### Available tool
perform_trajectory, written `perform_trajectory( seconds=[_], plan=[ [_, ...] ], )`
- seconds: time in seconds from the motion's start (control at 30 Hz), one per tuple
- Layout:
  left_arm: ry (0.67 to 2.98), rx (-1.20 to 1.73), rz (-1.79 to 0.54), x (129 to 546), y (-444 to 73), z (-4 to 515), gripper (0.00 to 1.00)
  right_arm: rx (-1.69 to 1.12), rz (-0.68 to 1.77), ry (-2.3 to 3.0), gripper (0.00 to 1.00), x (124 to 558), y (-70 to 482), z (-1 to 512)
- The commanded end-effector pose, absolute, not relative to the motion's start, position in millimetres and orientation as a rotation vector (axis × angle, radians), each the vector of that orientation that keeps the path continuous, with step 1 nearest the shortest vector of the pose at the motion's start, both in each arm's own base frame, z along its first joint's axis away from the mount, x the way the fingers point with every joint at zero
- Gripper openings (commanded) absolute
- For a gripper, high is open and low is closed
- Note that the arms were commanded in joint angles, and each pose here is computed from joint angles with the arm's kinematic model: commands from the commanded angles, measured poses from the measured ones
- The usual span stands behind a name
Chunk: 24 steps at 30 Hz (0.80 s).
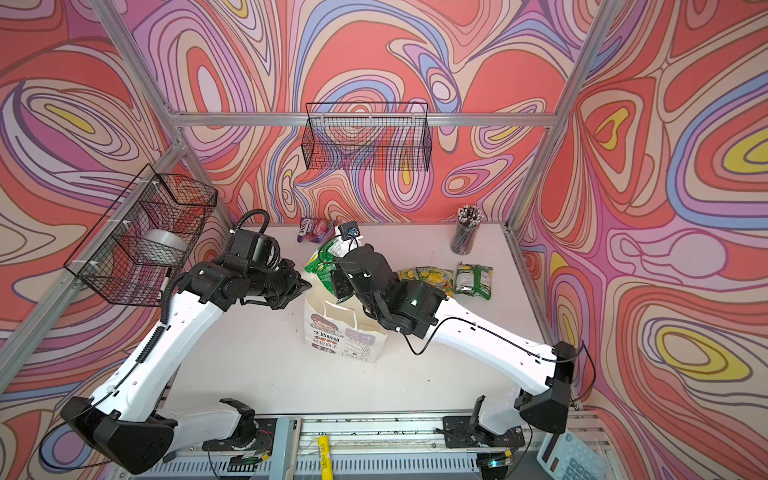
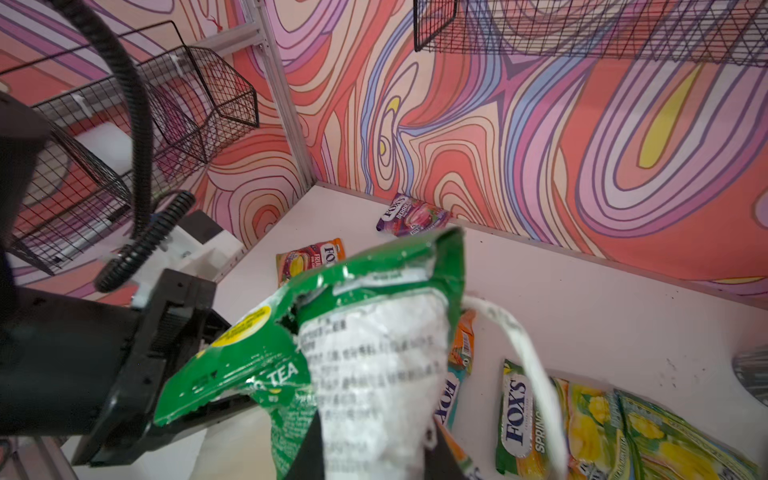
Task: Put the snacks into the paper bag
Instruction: 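Lift the green packet with the right gripper and carry it over the bag, then lower the green packet into the bag and open the right gripper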
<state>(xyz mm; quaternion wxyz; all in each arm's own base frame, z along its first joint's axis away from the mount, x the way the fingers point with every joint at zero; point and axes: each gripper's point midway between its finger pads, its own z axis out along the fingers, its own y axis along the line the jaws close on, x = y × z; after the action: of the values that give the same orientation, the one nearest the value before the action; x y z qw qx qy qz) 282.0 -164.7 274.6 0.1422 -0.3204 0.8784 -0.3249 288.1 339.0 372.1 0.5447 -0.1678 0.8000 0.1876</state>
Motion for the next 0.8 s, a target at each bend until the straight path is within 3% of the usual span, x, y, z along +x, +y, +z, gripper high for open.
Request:
perform_trajectory(
  seconds=[0.0, 0.47, 0.63, 0.77],
  plan=[
    [2.522, -0.913, -0.895, 276.1, -154.4, 275.6, 0.0, -0.39, 0.371, 1.913, 0.0, 289.2, 330.3, 361.2],
    [2.534, -0.905, -0.863, 279.2, -152.7, 270.1, 0.0, -0.509, 0.332, 2.022, 0.0, 270.5, 332.9, 299.4],
    [2.545, -0.904, -0.852, 279.2, -152.9, 264.2, 0.0, -0.528, 0.341, 2.028, 0.29, 270.6, 338.5, 296.3],
    [2.554, -0.895, -0.837, 278.8, -151.8, 260.9, 0.0, -0.529, 0.359, 2.018, 0.43, 270.3, 341.2, 300.4]
  ],
)
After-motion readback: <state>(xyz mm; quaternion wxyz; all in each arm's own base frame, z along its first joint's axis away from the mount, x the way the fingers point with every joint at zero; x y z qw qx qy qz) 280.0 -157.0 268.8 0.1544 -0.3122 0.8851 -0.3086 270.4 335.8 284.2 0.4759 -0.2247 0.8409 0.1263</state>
